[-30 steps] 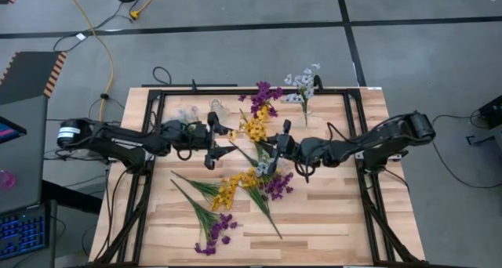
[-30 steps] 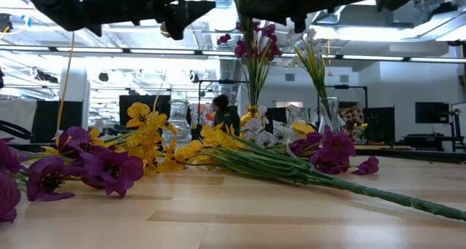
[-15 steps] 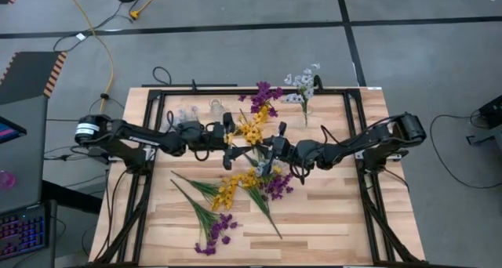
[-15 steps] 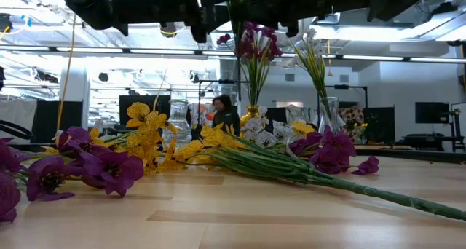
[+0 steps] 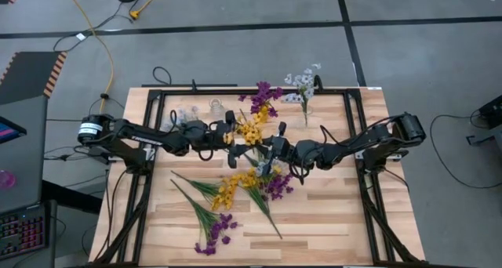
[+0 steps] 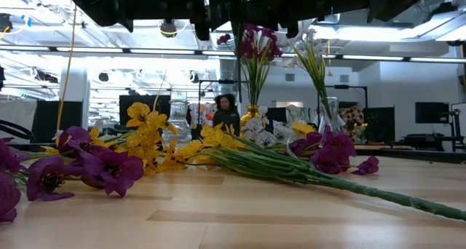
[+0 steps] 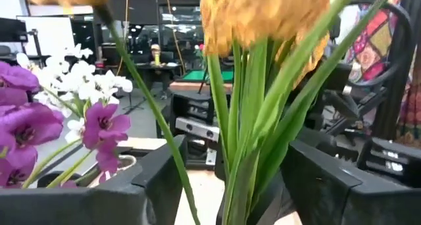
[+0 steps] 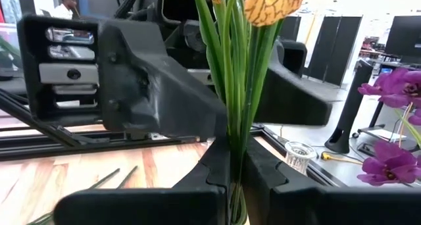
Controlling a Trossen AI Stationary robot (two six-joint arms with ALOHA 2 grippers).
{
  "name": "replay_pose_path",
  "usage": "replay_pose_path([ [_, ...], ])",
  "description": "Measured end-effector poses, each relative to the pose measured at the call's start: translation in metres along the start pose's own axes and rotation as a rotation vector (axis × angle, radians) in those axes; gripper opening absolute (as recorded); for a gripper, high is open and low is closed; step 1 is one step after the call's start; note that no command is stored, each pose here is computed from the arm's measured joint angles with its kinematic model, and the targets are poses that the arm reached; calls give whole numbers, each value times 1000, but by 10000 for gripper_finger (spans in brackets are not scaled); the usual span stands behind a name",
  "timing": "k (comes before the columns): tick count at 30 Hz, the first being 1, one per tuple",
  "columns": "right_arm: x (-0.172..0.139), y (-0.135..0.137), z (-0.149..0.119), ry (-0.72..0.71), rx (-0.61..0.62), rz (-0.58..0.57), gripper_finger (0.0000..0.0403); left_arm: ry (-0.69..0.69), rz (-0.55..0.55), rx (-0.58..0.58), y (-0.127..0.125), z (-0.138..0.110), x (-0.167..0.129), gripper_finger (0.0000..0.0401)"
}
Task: Sort flowers into vase by color
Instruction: Put the right yellow flowers into the left transparent vase
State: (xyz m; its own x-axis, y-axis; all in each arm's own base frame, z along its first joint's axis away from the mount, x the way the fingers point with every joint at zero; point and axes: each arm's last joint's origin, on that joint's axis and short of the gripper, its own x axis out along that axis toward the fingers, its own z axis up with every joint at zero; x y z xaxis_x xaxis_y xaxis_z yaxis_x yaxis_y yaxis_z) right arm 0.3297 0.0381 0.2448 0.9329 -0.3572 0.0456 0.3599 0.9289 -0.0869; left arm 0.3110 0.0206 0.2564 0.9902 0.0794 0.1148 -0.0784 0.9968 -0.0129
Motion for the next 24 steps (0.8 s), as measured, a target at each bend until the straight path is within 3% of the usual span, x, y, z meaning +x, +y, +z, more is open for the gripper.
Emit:
replay_pose_path([
  [14,2,-3,0,2,30,-10,66,0,1,0,0,0,0,58],
  [24,2,-3,-1,3,33,-8,116,1,1,20,0,0,0,12],
])
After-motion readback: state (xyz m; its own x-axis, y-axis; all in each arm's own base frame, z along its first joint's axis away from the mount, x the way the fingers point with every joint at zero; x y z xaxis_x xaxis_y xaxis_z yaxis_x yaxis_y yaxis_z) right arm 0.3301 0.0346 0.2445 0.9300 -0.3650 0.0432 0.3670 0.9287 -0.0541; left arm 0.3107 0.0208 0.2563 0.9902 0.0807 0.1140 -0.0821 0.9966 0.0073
